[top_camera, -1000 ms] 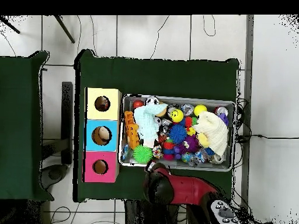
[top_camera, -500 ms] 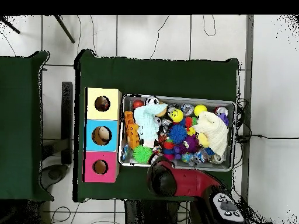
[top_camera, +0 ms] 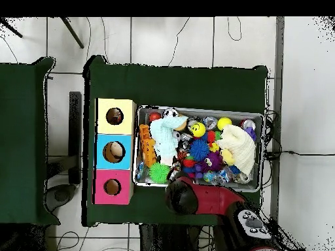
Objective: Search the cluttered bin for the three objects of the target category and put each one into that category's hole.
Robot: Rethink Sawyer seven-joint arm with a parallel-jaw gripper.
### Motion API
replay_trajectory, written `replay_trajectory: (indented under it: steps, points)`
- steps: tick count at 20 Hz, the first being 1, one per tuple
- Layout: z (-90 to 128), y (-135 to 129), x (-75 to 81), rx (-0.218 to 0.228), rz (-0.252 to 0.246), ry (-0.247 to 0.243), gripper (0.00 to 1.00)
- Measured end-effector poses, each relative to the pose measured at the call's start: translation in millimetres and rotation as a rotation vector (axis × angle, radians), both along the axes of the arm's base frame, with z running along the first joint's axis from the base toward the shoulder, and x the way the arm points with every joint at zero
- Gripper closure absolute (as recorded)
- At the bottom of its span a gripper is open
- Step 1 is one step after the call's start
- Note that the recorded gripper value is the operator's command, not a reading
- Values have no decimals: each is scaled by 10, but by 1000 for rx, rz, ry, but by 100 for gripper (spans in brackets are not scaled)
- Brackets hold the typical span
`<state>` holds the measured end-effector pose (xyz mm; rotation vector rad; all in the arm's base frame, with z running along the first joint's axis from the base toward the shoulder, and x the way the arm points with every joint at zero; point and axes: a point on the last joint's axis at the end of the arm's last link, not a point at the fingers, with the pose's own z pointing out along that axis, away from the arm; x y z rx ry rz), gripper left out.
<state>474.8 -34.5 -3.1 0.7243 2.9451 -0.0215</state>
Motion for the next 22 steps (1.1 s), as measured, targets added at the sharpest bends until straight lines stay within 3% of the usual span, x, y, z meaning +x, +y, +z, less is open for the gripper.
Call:
replay_trajectory:
  steps: [13,22]
  points:
    - [-138,221,-90,9,40,18,0]
    - [-222,282,-116,-13,66,-21,0]
